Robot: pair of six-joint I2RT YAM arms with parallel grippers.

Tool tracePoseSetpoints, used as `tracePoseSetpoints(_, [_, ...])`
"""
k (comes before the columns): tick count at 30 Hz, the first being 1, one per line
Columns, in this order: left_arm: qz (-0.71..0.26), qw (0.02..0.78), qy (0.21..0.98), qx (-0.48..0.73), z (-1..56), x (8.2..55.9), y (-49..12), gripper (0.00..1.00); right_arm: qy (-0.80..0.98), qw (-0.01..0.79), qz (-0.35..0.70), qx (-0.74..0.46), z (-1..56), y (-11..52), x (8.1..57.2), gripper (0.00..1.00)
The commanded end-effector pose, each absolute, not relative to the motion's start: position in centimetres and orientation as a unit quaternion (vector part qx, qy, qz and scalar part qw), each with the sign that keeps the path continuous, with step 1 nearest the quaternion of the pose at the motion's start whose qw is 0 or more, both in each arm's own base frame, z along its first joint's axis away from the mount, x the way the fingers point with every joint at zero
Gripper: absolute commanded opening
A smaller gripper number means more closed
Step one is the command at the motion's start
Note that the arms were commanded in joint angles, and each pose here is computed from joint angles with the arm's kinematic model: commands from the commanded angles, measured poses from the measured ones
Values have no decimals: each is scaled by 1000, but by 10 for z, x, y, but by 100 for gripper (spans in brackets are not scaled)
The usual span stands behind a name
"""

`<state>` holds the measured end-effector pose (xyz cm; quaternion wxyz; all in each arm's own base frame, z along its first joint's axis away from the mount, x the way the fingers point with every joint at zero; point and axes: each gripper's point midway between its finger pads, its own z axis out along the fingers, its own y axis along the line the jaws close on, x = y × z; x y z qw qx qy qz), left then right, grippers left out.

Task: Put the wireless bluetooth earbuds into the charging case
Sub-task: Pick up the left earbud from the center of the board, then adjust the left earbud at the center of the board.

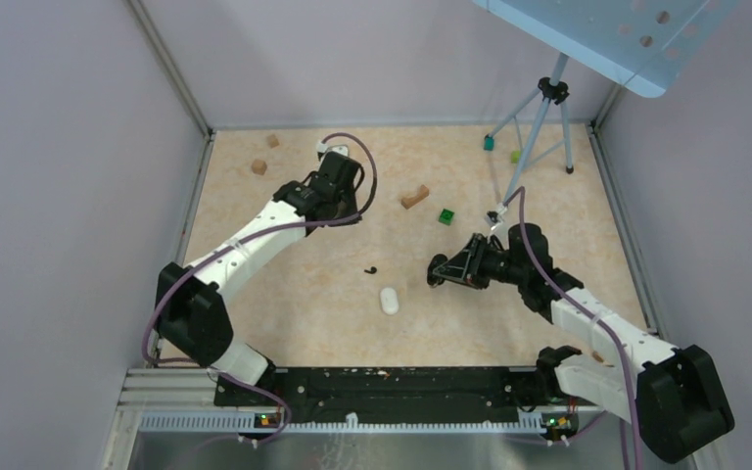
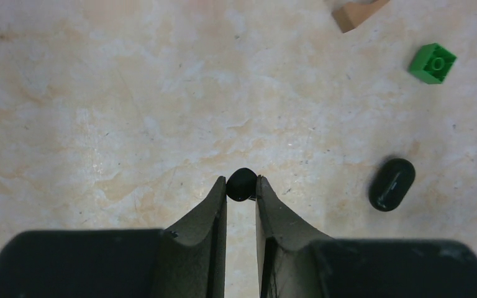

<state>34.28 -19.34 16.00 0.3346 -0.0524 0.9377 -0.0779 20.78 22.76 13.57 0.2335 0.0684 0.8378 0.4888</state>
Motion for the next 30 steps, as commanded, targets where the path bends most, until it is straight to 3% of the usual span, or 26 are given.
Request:
tracePoseSetpoints(1, [-127,401,907,10,204,355,-209,4,806,278,521,35,178,240,226,0])
tracePoseSetpoints(8, [-136,371,918,35,213,355,-221,0,807,282,518,40,179,238,226,0])
tracePoseSetpoints(14, [-201,377,893,144,218,334,-251,0,798,278,535,31,183,243,228,0])
tracePoseSetpoints(22, [-277,447,821,220,252,313,-269,0,780,262,569,4,193,246,231,0])
tracePoseSetpoints(30, [-213,466,827,232,252,301,-296,0,794,225,558,86,185,245,239,0])
